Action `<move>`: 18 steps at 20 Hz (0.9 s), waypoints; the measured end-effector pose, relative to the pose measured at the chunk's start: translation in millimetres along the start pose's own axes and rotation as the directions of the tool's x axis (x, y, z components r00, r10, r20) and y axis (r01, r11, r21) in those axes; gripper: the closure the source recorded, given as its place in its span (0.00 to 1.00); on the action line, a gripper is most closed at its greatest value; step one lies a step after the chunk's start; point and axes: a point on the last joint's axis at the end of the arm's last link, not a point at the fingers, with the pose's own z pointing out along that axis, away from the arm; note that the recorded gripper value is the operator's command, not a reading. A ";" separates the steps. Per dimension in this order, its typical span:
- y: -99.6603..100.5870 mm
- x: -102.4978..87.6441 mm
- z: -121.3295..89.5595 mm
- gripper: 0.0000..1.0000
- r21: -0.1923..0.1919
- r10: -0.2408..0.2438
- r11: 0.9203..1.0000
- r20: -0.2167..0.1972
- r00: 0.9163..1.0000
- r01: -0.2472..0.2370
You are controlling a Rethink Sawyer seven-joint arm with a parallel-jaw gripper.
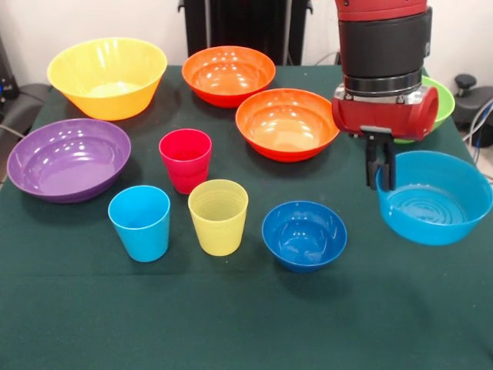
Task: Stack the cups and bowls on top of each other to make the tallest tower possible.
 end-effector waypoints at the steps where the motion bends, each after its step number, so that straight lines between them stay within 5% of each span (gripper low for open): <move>1: -0.6 1.7 0.7 1.00 -0.002 -0.005 1.000 -0.005 1.000 0.005; 10: -19.0 4.0 6.4 1.00 0.015 -0.047 0.999 -0.014 0.999 0.048; 18: -58.4 -13.7 14.6 1.00 0.039 -0.052 0.998 -0.013 0.999 0.053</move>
